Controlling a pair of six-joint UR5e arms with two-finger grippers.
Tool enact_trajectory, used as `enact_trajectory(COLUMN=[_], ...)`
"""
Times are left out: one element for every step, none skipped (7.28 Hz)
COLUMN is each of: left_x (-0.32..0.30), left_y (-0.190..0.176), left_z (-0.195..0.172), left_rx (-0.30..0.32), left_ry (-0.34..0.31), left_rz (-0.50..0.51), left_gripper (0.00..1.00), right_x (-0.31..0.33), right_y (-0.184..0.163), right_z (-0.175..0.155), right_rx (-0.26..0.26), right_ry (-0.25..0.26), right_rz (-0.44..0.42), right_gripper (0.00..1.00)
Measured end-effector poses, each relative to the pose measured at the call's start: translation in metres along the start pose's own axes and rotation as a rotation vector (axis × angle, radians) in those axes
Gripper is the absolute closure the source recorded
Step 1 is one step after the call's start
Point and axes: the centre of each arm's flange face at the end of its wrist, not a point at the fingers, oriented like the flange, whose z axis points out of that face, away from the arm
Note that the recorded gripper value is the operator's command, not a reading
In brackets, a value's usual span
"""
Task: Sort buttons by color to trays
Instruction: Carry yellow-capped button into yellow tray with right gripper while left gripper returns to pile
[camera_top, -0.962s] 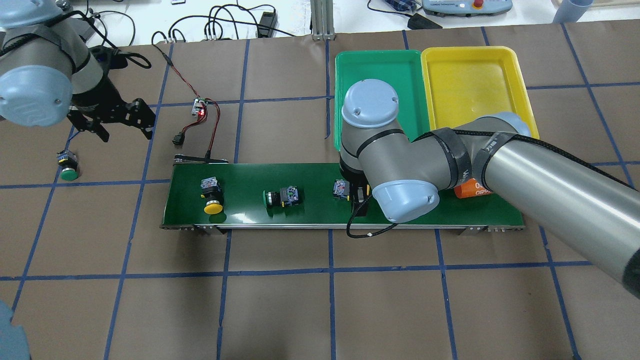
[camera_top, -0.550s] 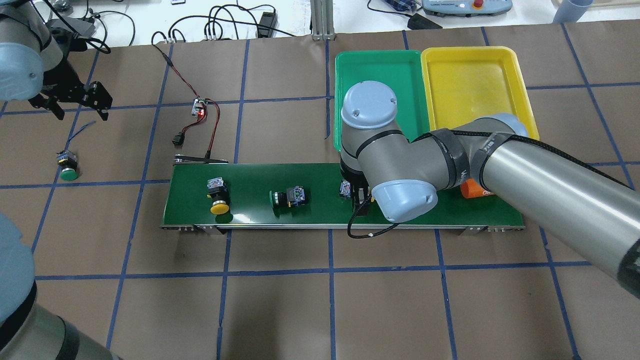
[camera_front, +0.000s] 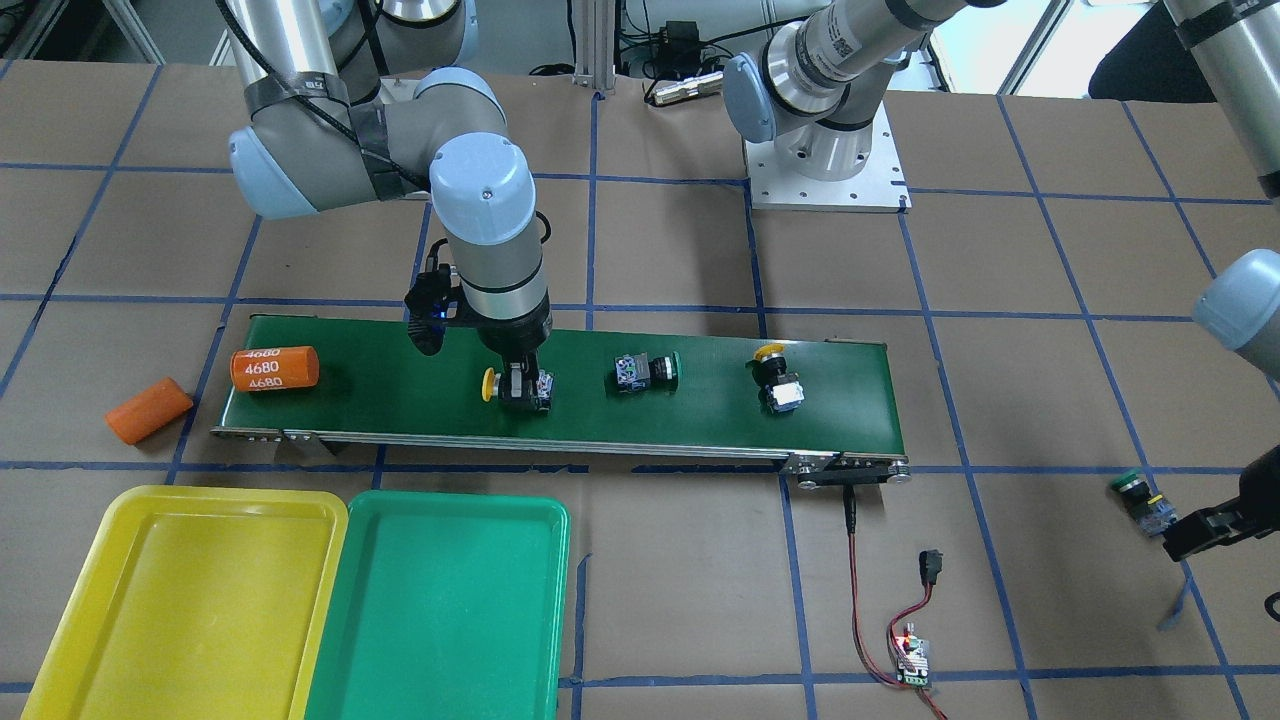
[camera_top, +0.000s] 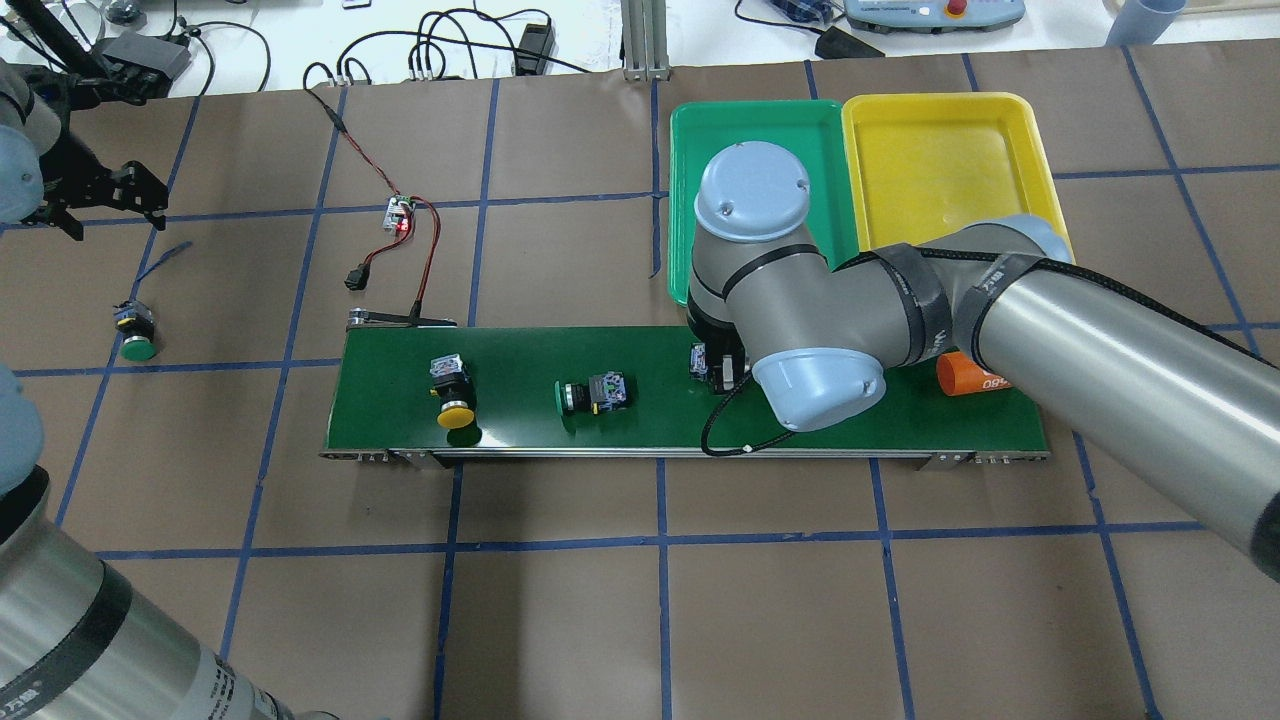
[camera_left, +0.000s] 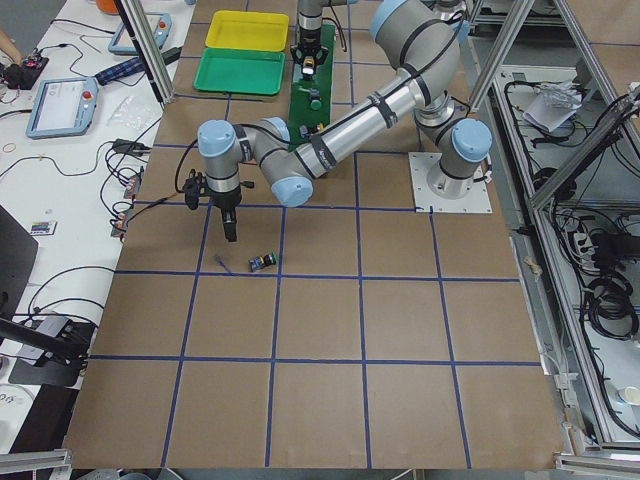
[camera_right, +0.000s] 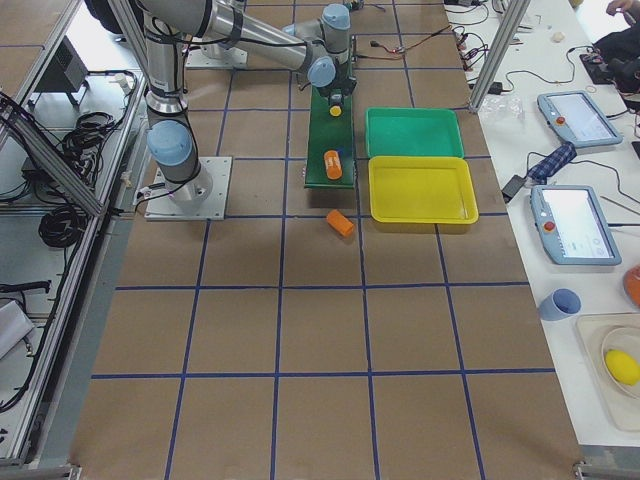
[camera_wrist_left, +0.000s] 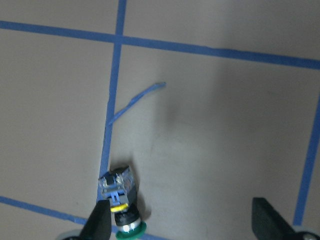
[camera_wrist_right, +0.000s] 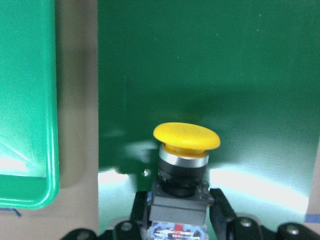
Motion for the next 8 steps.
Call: enact_trajectory(left_x=[-0.027, -0.052, -0.068, -0.079, -0.090, -0.099, -0.107, -0.113], left_y=[-0.008, -0.017, -0.028, -0.036, -0.039, -0.038, -0.037, -0.034], left_z=[0.014, 0.024, 0.033, 0.044, 0.057, 0.069, 0.081, 0.090], left_rx=[0.009, 0.011, 0.010, 0.008, 0.001, -0.007, -0.015, -0.023], left_ry=[-0.007, -0.007, 0.000, 0.005, 0.008, 0.010, 0.014, 0.019], left_rz=[-0.035, -0.063, -0.084, -0.109, -0.134, -0.153, -0.169, -0.189], left_gripper=[0.00, 0.00, 0.00, 0.00, 0.00, 0.00, 0.00, 0.00], right_x=[-0.014, -0.034, -0.055, -0.075, -0.091, -0.104, -0.115, -0.123], right_y=[-0.008, -0.023, -0.046, -0.076, -0.114, -0.155, -0.191, -0.221], right_z=[-0.013, -0.028, -0.041, -0.051, -0.053, -0.047, -0.035, -0.020], right_rx=[-0.001, -0.005, -0.010, -0.005, 0.007, 0.020, 0.030, 0.036], right_ry=[-0.029, -0.061, -0.091, -0.113, -0.120, -0.110, -0.093, -0.074], right_rz=[-0.002, 0.004, 0.023, 0.020, -0.013, -0.047, -0.095, -0.145], right_gripper=[1.00, 1.00, 1.00, 1.00, 1.00, 1.00, 1.00, 1.00])
